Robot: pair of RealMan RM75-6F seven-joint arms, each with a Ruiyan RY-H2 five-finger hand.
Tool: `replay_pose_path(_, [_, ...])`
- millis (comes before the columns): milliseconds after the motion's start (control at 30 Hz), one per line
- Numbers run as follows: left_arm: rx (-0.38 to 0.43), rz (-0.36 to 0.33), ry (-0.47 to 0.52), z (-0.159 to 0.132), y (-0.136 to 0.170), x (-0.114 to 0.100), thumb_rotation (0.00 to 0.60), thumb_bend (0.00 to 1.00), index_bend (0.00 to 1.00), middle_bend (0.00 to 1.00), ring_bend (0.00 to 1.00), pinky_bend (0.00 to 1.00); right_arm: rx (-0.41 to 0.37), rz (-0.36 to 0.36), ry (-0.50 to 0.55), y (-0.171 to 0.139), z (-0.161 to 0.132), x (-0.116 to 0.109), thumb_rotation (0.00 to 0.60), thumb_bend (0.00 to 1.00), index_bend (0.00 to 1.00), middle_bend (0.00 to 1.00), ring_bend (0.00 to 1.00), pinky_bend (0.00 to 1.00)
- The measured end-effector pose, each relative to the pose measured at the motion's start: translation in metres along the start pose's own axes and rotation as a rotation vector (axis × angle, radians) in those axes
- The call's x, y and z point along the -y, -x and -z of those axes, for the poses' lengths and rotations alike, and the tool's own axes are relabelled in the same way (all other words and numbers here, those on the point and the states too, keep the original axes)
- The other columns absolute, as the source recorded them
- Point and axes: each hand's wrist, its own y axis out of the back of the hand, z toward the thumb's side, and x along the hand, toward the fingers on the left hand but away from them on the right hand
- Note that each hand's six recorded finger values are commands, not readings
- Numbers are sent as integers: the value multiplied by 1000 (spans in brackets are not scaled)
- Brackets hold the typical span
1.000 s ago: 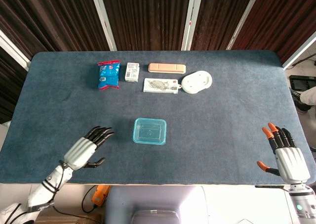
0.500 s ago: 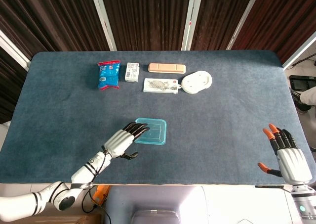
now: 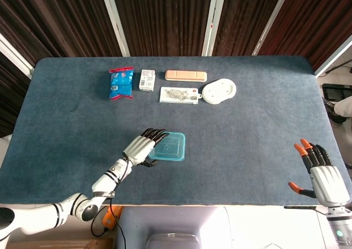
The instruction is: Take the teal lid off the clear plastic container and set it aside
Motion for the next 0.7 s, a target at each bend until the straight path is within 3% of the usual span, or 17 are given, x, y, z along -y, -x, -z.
replay_pose_path(700, [-43, 49, -33, 0, -23, 5, 600, 281, 0, 0, 0, 0, -2, -9, 9, -1, 0, -2, 600, 210, 0, 0, 0, 0])
